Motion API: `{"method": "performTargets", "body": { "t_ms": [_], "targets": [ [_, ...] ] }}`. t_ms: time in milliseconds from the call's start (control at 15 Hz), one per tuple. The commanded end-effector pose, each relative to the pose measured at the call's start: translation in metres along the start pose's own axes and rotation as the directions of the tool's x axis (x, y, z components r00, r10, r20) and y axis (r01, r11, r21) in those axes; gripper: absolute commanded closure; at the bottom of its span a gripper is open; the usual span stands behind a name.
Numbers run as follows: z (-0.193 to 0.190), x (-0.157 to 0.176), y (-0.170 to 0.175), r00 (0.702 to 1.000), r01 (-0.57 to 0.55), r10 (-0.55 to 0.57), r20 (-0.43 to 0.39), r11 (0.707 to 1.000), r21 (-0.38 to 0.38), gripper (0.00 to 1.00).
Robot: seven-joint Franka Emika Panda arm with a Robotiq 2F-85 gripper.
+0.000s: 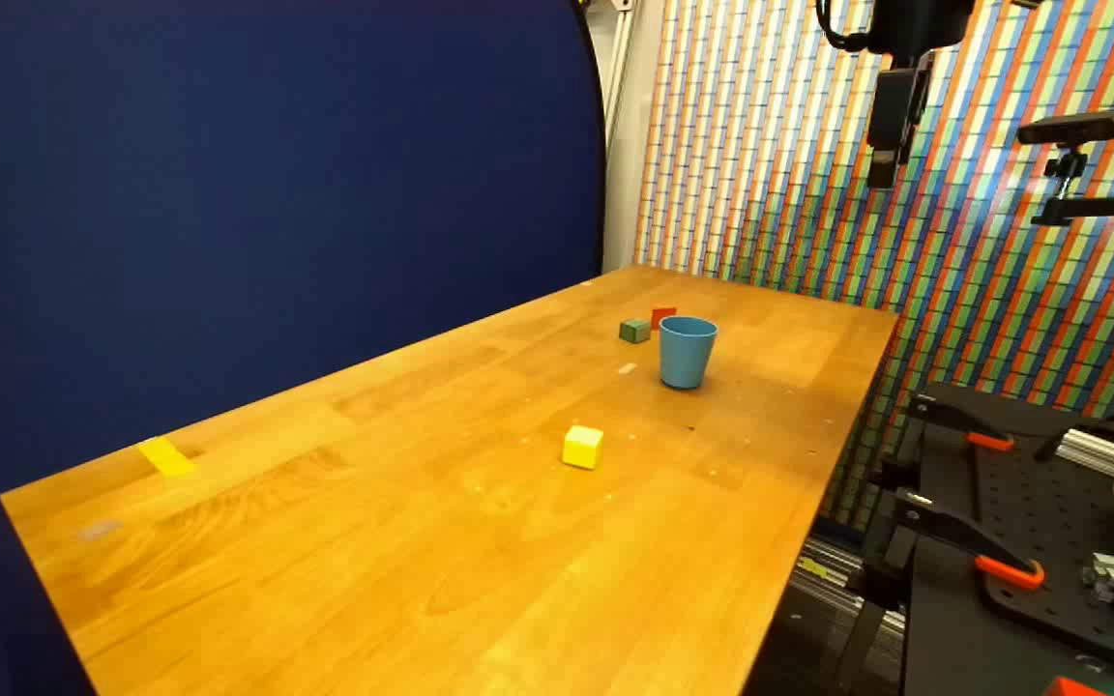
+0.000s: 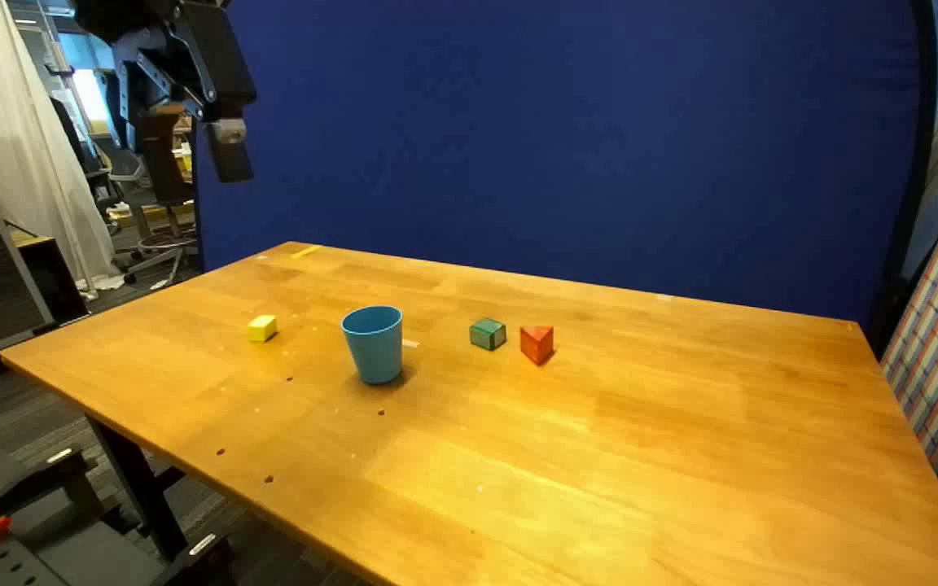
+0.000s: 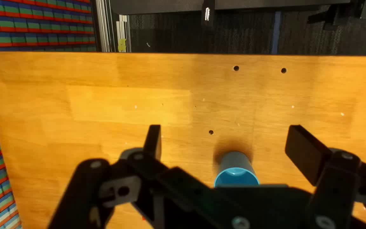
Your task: Put the yellow block in the cup
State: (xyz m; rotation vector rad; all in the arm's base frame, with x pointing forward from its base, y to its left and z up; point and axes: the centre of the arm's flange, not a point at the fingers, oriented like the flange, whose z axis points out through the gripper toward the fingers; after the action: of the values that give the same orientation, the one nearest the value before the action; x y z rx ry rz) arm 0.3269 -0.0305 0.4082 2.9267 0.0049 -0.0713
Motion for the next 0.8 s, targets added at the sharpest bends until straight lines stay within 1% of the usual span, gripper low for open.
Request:
{"method": "performTargets", "body": {
  "t_ms": [0,67,200,333,400,533,600,733],
  "targets": [
    [0.0,0.0,0.0,1.0,0.0,0.0,-0.001,1.0,0.0,0.0],
    [-0.001,0.0,0.0,1.0,0.0,0.0,-0.002,1.0,0.0,0.0],
    [0.019,0.025,-0.015,1.0,0.019,-0.019,0.0,1.0,0.007,0.0],
    [0.048,0.057,-0.051,0.997,0.078,-0.077,-0.012,0.996,0.038,0.0],
    [0.055,0.064,-0.066,0.993,0.113,-0.112,-0.026,0.992,0.053,0.0],
    [0.077,0.083,-0.104,0.978,0.207,-0.204,-0.044,0.976,0.073,0.0],
    [0.089,0.091,-0.124,0.966,0.258,-0.254,-0.051,0.961,0.095,0.0],
    [0.11,0.108,-0.163,0.946,0.323,-0.318,-0.059,0.938,0.126,0.0]
  ]
}}
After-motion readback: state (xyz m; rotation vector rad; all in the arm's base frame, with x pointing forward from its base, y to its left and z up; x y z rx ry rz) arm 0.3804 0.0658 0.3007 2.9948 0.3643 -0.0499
